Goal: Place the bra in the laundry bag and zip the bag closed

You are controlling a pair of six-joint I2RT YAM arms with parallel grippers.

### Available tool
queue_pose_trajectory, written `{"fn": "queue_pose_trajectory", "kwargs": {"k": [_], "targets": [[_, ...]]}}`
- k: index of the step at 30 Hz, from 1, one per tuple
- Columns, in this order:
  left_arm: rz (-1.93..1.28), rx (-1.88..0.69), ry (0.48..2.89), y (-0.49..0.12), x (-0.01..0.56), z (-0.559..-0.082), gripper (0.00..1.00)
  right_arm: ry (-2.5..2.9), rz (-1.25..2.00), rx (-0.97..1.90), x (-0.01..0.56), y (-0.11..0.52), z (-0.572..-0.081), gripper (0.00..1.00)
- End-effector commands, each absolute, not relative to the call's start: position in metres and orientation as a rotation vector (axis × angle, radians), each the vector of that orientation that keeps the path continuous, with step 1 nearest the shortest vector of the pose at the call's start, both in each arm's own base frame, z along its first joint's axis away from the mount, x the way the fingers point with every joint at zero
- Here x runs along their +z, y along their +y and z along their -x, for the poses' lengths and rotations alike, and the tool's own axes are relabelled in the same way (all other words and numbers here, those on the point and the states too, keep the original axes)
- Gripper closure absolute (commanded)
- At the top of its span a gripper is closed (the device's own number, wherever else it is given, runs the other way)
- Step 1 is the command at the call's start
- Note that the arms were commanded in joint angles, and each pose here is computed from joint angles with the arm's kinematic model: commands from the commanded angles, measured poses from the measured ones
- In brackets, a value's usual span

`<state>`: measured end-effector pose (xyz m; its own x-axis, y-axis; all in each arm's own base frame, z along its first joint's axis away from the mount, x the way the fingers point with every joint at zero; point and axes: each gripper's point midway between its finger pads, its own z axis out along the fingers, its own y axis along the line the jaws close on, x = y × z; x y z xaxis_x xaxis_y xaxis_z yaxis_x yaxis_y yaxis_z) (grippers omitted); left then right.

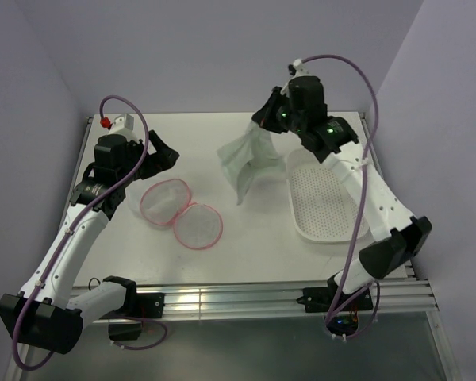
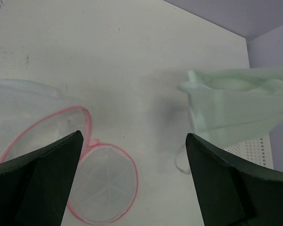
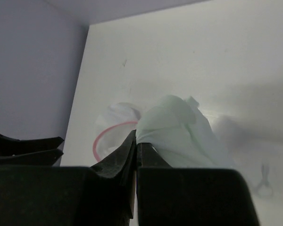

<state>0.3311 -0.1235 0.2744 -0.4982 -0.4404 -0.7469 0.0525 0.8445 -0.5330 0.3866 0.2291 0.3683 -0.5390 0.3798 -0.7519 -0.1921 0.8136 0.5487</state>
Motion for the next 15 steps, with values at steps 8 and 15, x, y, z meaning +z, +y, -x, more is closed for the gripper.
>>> {"fn": "queue_pose_trajectory", "kwargs": {"k": [8, 15], "targets": [[0.272, -0.607, 1.962, -0.123, 0.292, -0.335, 0.02, 2.278, -0.197, 0.701, 0.208, 0.291, -0.459, 0.43], [0.284, -0.605, 1.991, -0.124, 0.282, -0.340, 0.02, 2.330, -0.192, 0.660, 0.164, 0.290, -0.460, 0.13]]}}
